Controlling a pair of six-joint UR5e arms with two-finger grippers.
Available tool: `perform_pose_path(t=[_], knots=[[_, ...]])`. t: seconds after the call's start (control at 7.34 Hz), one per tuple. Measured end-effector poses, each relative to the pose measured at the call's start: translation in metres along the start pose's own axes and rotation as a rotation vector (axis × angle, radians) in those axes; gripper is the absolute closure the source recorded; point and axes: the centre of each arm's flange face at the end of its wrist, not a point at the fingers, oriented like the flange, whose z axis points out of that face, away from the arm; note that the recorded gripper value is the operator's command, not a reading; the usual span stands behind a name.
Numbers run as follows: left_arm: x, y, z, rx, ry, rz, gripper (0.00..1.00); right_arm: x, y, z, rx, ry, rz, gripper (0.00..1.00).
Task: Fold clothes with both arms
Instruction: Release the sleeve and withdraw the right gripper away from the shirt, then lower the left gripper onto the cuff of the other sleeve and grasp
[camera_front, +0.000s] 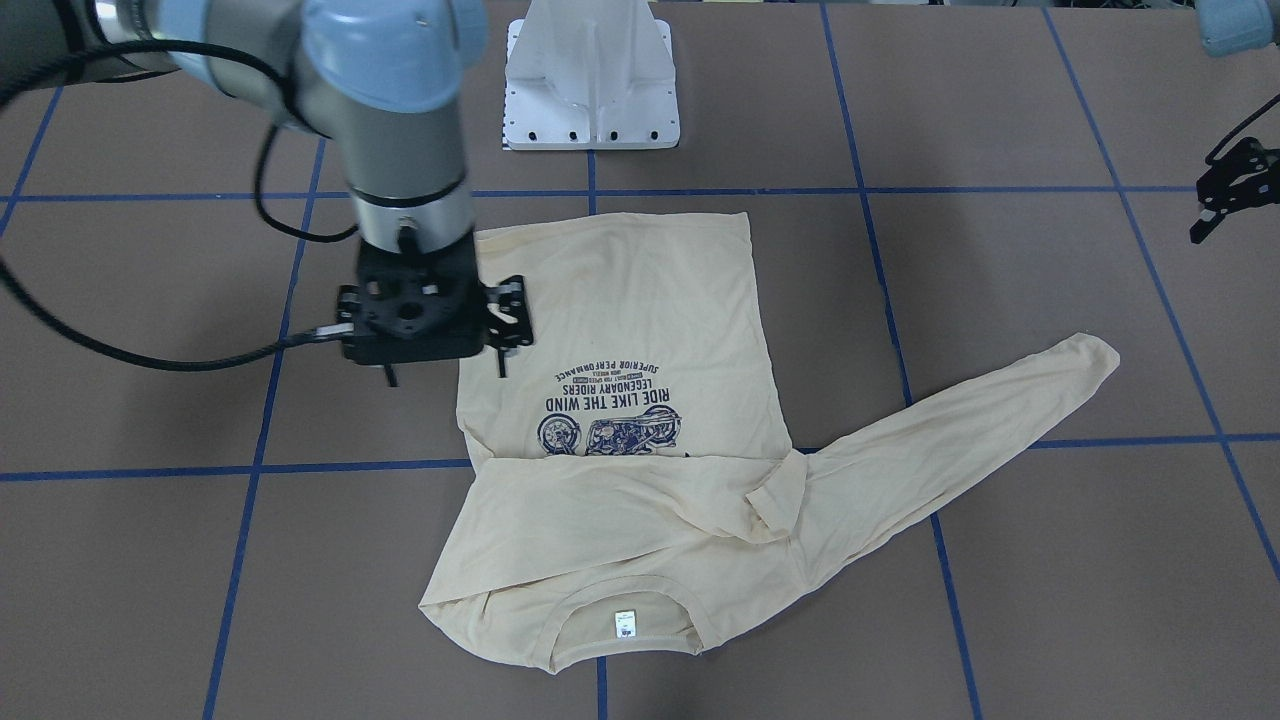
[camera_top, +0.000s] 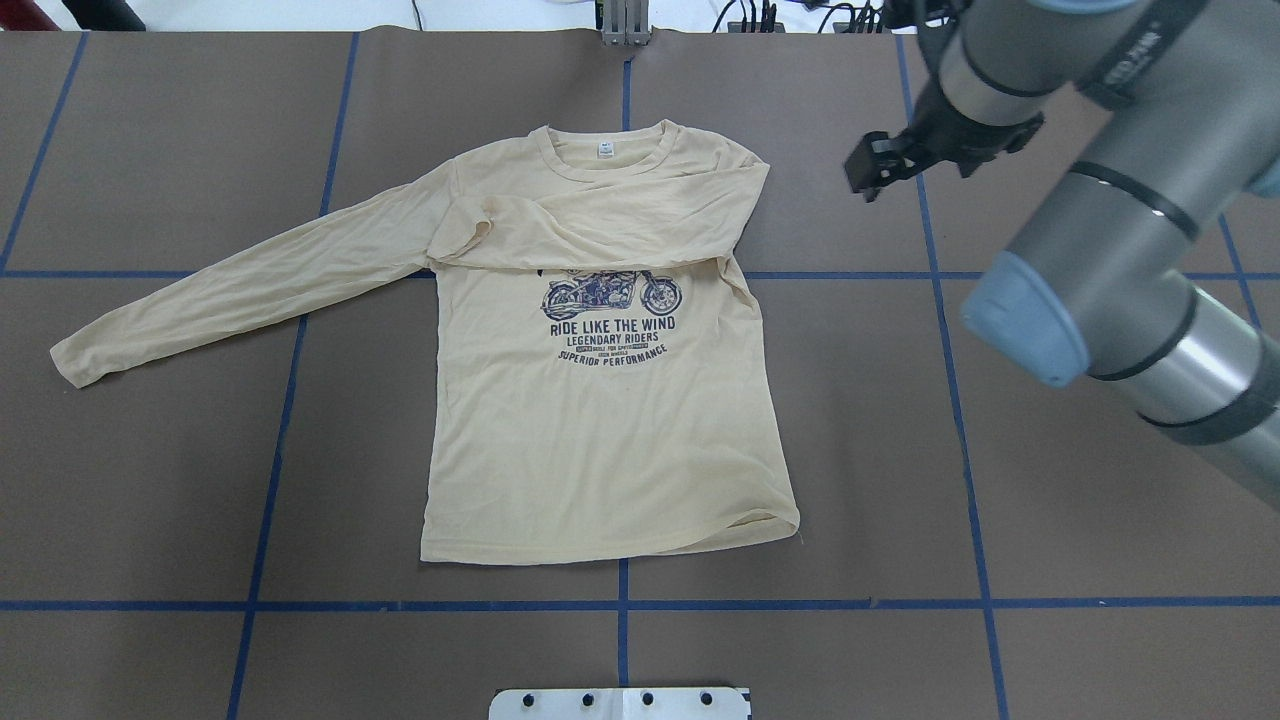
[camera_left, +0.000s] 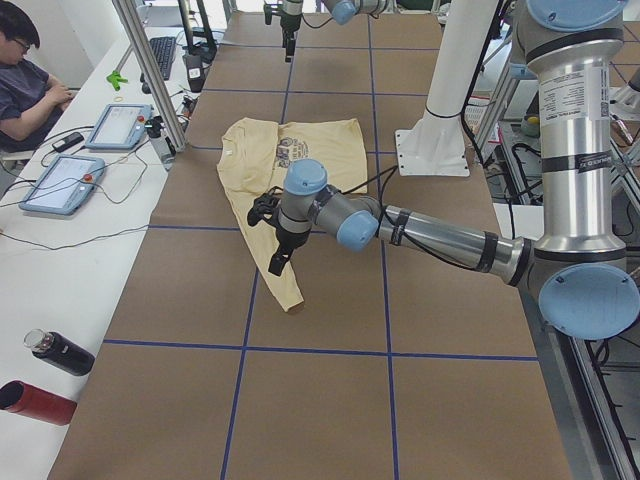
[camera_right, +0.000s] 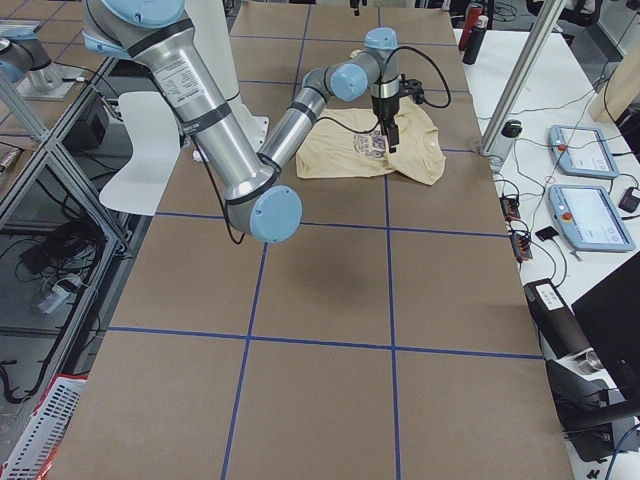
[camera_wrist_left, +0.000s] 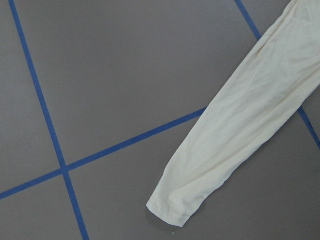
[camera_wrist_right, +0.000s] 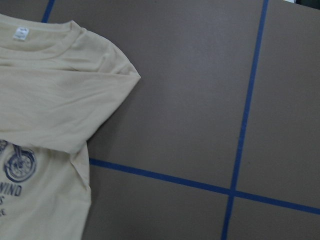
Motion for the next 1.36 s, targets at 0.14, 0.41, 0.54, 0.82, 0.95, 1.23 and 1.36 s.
perform_pose_path(t=[0.14,0.41,0.54,0.82,0.95,1.23,1.36], knots=[[-0.01,0.009,0.023,0.023,-0.006,-0.021,0.0,0.052,0.02,-0.001,-0.022,0.003,-0.042,0.0],[-0.028,0.031,0.077,0.061,-0.01,-0.08,0.0,0.16,0.068,0.008,-0.043,-0.033,-0.093,0.0],[-0.035,0.039,0.098,0.07,-0.004,-0.139,0.04,0.209,0.097,0.014,-0.038,-0.057,-0.102,0.0],[-0.03,0.039,0.125,0.062,0.017,-0.255,0.1,0.261,0.137,0.019,-0.034,-0.084,-0.089,0.0],[-0.024,0.039,0.135,0.061,0.022,-0.285,0.12,0.269,0.144,0.02,-0.034,-0.089,-0.085,0.0],[-0.027,0.044,0.154,0.072,0.029,-0.293,0.18,0.272,0.147,0.022,-0.036,-0.09,-0.082,0.0],[-0.029,0.045,0.16,0.075,0.035,-0.288,0.18,0.273,0.147,0.022,-0.035,-0.09,-0.083,0.0]])
